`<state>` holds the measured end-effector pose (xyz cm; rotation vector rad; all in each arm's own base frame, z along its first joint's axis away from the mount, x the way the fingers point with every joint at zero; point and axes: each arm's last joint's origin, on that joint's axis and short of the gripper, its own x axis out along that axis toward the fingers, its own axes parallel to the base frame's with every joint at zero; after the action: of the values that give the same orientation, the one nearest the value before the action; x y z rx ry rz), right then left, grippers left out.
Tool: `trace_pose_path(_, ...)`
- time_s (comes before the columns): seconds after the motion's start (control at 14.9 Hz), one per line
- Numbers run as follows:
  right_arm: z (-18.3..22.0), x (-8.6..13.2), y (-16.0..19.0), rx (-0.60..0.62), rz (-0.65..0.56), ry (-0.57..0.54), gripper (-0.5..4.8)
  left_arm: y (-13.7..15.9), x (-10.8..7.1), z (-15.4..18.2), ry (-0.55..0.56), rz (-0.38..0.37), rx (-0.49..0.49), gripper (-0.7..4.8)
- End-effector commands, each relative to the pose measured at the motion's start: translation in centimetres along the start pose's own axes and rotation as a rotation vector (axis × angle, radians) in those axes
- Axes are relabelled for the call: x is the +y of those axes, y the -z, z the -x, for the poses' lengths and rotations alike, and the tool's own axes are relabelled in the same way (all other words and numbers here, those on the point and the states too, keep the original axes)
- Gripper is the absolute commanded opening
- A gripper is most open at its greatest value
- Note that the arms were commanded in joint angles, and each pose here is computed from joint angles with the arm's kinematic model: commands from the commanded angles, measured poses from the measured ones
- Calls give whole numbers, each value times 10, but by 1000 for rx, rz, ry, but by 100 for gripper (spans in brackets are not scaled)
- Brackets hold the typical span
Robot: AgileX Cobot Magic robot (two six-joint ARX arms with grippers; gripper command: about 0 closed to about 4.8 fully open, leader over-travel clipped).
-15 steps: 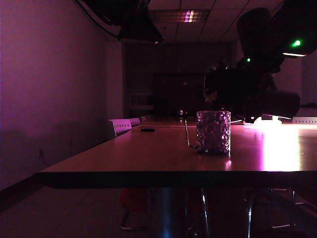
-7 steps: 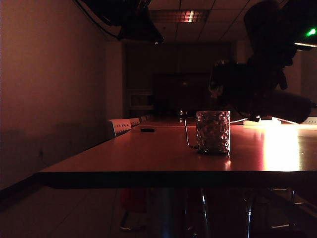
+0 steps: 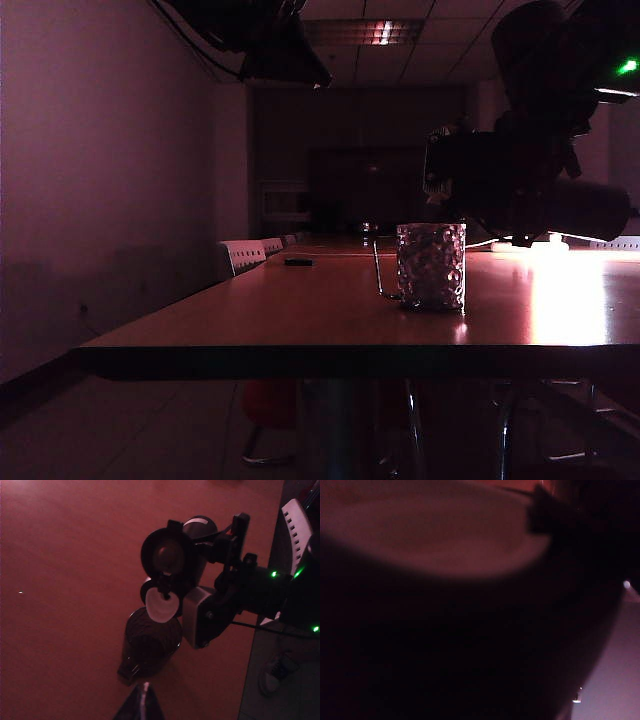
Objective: Pick up the black thermos cup, pour some water from it into the cup, and then put the thermos cup back on the table.
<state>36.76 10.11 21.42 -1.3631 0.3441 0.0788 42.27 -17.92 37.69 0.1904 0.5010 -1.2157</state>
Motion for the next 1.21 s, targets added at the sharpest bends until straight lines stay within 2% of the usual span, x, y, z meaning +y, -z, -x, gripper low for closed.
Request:
trace_pose_path(0.07,3,-14,-4,-12,46,88,135,-4,-3,4,1,-15,-16,-8)
trace_pose_path(0.27,3,-14,-3,-4,112,89,135,-4,-3,4,1,-15,-16,-8)
trace_pose_path(0.54,3,-14,-4,-5,139,92,136,-4,-3,4,1,-15,-16,-8)
trace_pose_path(0.74,4,-19,-5,-13,128,131,135,-4,-3,4,1,-15,-16,-8)
trace_pose_path(1.21,3,-19,-4,-5,157,131,136,-4,-3,4,2,-14,-16,-8)
